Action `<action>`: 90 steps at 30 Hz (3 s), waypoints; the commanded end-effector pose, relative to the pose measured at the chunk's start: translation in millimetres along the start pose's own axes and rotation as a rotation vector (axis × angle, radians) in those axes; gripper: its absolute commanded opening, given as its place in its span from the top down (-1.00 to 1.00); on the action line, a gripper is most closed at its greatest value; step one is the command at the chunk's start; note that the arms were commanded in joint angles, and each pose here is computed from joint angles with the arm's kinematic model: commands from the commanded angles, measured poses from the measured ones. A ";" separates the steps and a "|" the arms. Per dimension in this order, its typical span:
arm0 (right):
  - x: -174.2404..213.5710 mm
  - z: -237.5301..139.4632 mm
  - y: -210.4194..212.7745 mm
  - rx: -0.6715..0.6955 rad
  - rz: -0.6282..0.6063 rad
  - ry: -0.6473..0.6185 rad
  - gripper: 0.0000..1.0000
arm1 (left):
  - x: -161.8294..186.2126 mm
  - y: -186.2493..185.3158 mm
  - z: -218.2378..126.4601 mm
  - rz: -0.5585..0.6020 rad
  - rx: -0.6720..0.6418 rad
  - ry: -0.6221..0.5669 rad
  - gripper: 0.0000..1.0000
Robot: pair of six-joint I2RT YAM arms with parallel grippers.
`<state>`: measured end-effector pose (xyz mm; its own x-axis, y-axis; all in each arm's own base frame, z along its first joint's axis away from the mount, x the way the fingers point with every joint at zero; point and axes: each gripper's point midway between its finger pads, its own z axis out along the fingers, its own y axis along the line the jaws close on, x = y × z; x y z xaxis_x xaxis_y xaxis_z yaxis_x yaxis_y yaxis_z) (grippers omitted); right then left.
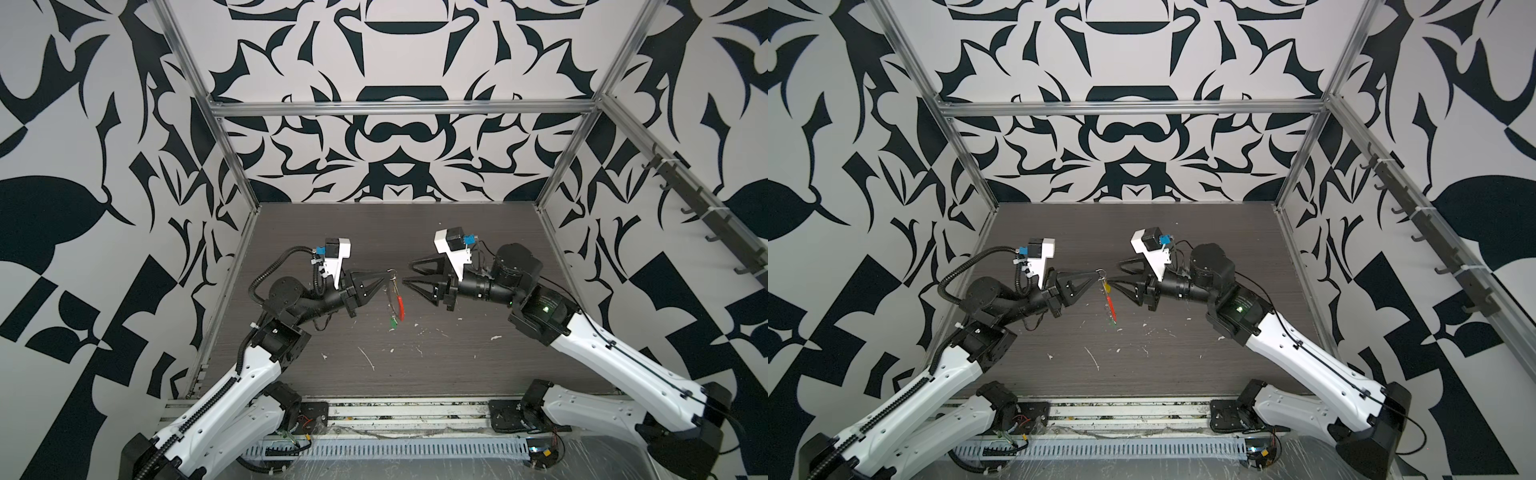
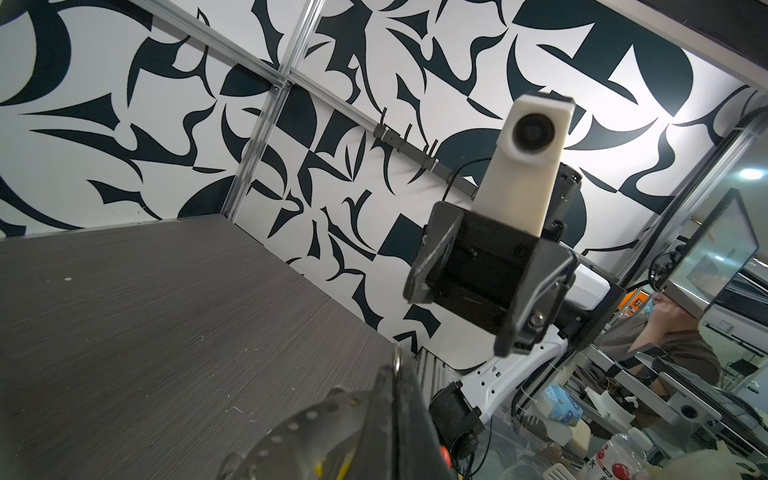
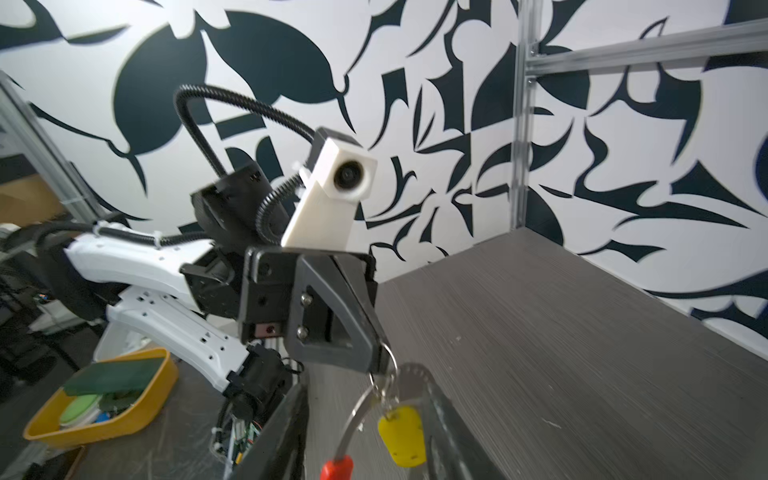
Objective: Remove the keys from the keyring
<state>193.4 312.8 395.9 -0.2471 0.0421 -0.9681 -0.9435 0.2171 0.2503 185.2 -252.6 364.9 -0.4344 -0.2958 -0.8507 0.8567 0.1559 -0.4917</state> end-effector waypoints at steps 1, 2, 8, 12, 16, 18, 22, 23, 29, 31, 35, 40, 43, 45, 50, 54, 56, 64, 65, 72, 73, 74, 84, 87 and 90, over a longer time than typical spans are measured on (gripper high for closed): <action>-38.1 -2.4 -3.3 -0.137 0.092 -0.119 0.05 | -15.2 -11.9 0.0 0.056 0.030 -0.035 1.00; -39.4 -2.2 -7.5 -0.154 0.116 -0.130 0.05 | -14.7 -12.1 0.1 0.055 0.031 -0.031 1.00; -24.2 4.5 -1.9 -0.264 0.152 -0.080 0.05 | -11.2 -8.3 0.7 0.051 0.018 -0.017 1.00; -15.3 5.6 -2.8 -0.267 0.167 -0.044 0.06 | -10.8 -6.2 3.0 0.053 0.016 -0.009 1.00; -5.5 7.8 -6.5 -0.255 0.190 -0.006 0.16 | -10.9 -3.3 5.6 0.054 0.011 -0.005 1.00; 0.3 9.2 -9.7 -0.244 0.202 0.009 0.21 | -11.3 -2.7 7.0 0.055 0.012 -0.003 1.00; 10.8 11.4 -19.4 -0.198 0.219 0.026 0.21 | -11.1 -2.0 8.5 0.056 0.015 0.002 1.00; 12.8 12.0 -20.7 -0.194 0.224 0.030 0.20 | -11.8 -2.5 8.6 0.057 0.016 0.001 1.00; 20.0 13.4 -16.9 -0.229 0.242 0.057 0.28 | -9.3 0.1 8.5 0.060 0.008 0.006 1.00; 21.8 13.2 -16.8 -0.234 0.243 0.061 0.37 | -9.2 0.6 8.4 0.062 0.006 0.006 1.00; 25.0 14.8 -13.5 -0.256 0.249 0.075 0.48 | -9.5 0.8 9.0 0.065 0.006 0.005 1.00; 26.8 15.3 -12.1 -0.264 0.246 0.080 0.64 | -7.9 3.3 9.5 0.063 0.000 0.008 1.00; 27.8 16.3 -10.9 -0.270 0.247 0.085 0.69 | -8.0 3.7 9.9 0.062 0.001 0.007 1.00; 28.4 16.5 -10.4 -0.269 0.246 0.086 0.74 | -8.1 3.5 10.0 0.062 0.002 0.007 1.00; 28.2 16.0 -10.2 -0.257 0.237 0.086 1.00 | -7.9 5.4 10.6 0.051 -0.004 0.007 1.00; 31.0 11.5 -16.0 -0.180 0.206 0.102 1.00 | -8.4 12.1 11.1 0.033 -0.047 0.015 0.93; 32.2 7.7 -24.2 -0.099 0.170 0.115 1.00 | -9.0 15.7 9.5 0.030 -0.074 0.013 0.44; 37.5 -4.3 -32.8 0.049 0.063 0.184 1.00 | -9.0 16.3 10.8 0.017 -0.095 0.065 -0.08; 36.7 -5.4 -32.9 0.060 0.048 0.187 1.00 | -8.8 15.9 11.6 0.016 -0.091 0.071 -0.05; 25.2 -10.7 -21.2 0.070 -0.036 0.199 1.00 | -4.4 3.9 17.7 0.017 -0.014 0.138 0.12; 22.4 -11.1 -18.0 0.059 -0.042 0.195 1.00 | -4.5 1.4 18.7 0.016 0.001 0.147 0.12; 20.5 -11.4 -15.2 0.047 -0.044 0.194 1.00 | -3.8 -0.7 19.3 0.015 0.016 0.155 0.15; 6.7 -11.2 0.4 -0.026 -0.042 0.148 1.00 | 1.7 -13.6 20.5 0.014 0.098 0.209 0.38; 4.6 -9.6 4.5 -0.051 -0.033 0.135 1.00 | 1.8 -13.6 21.3 0.012 0.102 0.212 0.43; 3.9 -8.1 7.1 -0.066 -0.026 0.127 1.00 | 2.7 -11.7 22.2 0.011 0.100 0.212 0.50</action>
<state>194.3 305.1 357.8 -0.3195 -0.1680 -0.9326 -0.9351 0.2154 0.2815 184.1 -276.6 357.3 -0.5033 -0.0839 -0.8600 0.8558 0.0893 -0.5096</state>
